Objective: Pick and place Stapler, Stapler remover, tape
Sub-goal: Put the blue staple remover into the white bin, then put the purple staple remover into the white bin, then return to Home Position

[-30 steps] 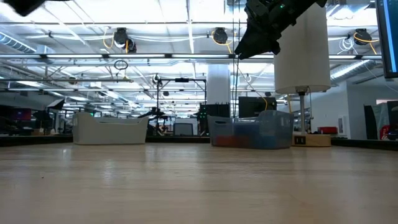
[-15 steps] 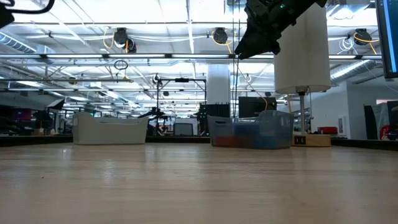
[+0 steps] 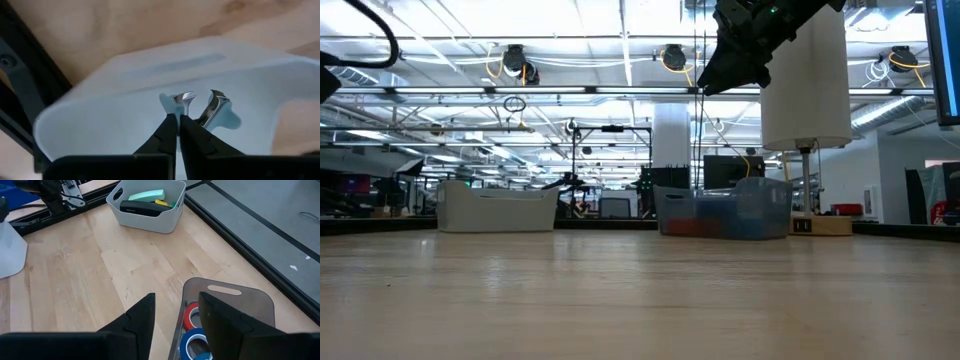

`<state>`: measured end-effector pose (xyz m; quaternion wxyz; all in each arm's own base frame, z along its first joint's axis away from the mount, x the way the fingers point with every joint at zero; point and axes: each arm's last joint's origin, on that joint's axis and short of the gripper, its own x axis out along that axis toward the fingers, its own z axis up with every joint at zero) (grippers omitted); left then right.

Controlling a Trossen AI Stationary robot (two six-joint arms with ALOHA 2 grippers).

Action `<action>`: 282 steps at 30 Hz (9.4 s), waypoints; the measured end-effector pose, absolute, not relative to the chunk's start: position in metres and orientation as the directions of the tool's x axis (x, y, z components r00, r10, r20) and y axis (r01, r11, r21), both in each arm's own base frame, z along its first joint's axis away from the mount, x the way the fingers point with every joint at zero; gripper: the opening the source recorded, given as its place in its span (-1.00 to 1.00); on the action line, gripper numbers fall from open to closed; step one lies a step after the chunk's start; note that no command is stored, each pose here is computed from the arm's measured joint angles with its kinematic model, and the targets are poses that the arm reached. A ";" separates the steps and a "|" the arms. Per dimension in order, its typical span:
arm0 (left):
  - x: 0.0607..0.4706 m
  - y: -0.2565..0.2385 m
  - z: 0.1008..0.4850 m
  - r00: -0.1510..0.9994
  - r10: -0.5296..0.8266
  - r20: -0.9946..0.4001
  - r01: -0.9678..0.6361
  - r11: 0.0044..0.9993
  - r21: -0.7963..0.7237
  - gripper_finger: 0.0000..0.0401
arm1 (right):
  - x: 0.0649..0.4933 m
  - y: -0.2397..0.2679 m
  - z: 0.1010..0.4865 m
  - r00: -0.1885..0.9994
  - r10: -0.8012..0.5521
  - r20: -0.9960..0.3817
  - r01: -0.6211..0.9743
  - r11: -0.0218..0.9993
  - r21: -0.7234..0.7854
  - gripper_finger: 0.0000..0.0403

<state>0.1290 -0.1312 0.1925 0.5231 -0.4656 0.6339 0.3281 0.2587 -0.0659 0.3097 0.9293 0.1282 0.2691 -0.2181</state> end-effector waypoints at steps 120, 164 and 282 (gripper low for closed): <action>0.176 -0.094 0.308 0.951 0.160 -0.264 -0.292 0.746 -0.599 -0.32 | 0.237 0.043 0.227 0.906 0.368 -0.207 -0.083 0.635 0.768 -0.78; 0.295 -0.059 0.269 0.994 -0.054 -0.093 -0.023 0.737 -0.676 -0.33 | 0.325 0.023 0.247 0.983 0.182 -0.026 -0.116 0.722 0.682 -0.78; 0.127 -0.151 0.230 0.359 -0.439 -0.823 -0.775 0.351 -0.526 -0.24 | 0.320 0.006 0.242 0.847 0.524 -0.085 -0.260 0.548 0.795 -0.24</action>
